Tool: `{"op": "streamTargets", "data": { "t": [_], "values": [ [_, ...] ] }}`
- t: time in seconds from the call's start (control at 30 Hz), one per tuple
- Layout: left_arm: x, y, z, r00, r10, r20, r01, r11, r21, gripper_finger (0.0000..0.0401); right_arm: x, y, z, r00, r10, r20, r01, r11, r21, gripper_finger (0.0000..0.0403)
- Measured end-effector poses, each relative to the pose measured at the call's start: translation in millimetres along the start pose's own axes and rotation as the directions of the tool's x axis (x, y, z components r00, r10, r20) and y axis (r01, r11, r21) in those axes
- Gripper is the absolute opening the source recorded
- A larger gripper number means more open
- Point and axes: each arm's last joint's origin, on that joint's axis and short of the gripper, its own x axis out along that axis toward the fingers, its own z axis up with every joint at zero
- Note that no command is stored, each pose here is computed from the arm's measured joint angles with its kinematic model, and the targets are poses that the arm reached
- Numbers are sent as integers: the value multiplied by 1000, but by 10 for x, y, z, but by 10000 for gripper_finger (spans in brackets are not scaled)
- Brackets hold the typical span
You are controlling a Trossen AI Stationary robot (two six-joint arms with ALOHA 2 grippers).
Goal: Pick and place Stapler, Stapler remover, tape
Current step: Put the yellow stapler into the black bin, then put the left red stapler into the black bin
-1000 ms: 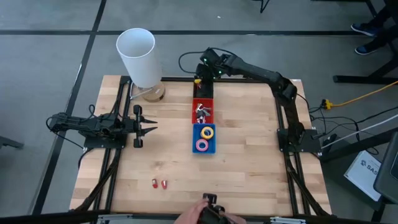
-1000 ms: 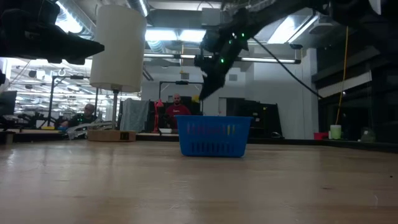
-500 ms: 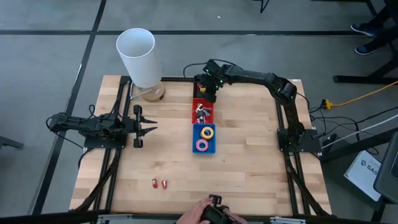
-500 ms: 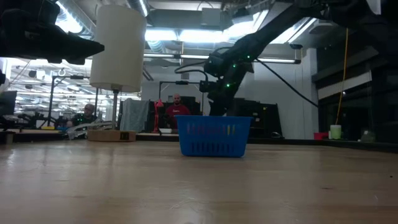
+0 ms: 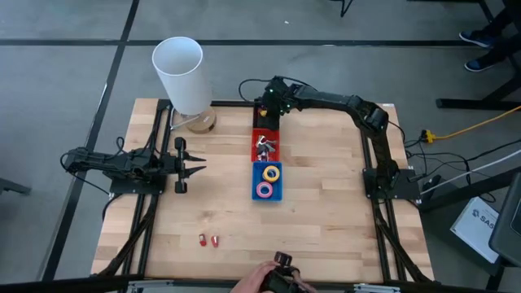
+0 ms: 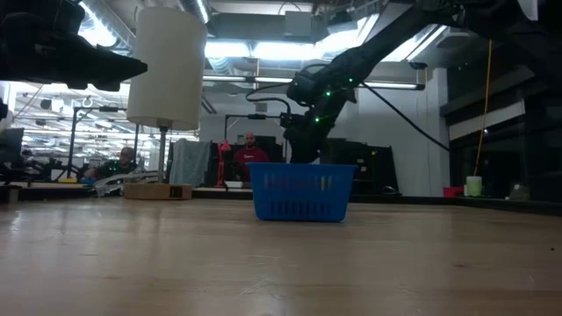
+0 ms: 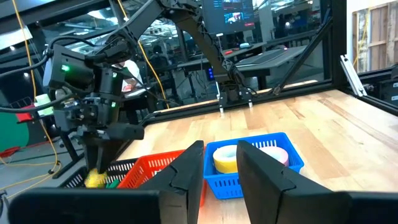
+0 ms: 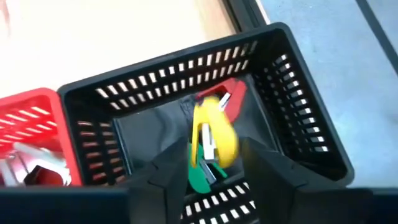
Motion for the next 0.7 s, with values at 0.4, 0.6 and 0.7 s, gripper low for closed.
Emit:
{"op": "streamTargets", "data": {
  "t": [0.4, 0.6, 0.7],
  "values": [
    [0, 0, 0, 1000, 0, 0, 0, 1000, 0, 95, -98, 170, 71, 1000, 0, 20, 1, 999, -35, 244],
    [0, 0, 0, 1000, 0, 0, 0, 1000, 0, 91, -311, 301, 169, 997, 9, 72, -5, 998, -63, 248],
    [0, 0, 0, 1000, 0, 0, 0, 1000, 0, 91, -435, 404, 221, 995, 20, 102, -12, 996, -83, 248]
  ]
}}
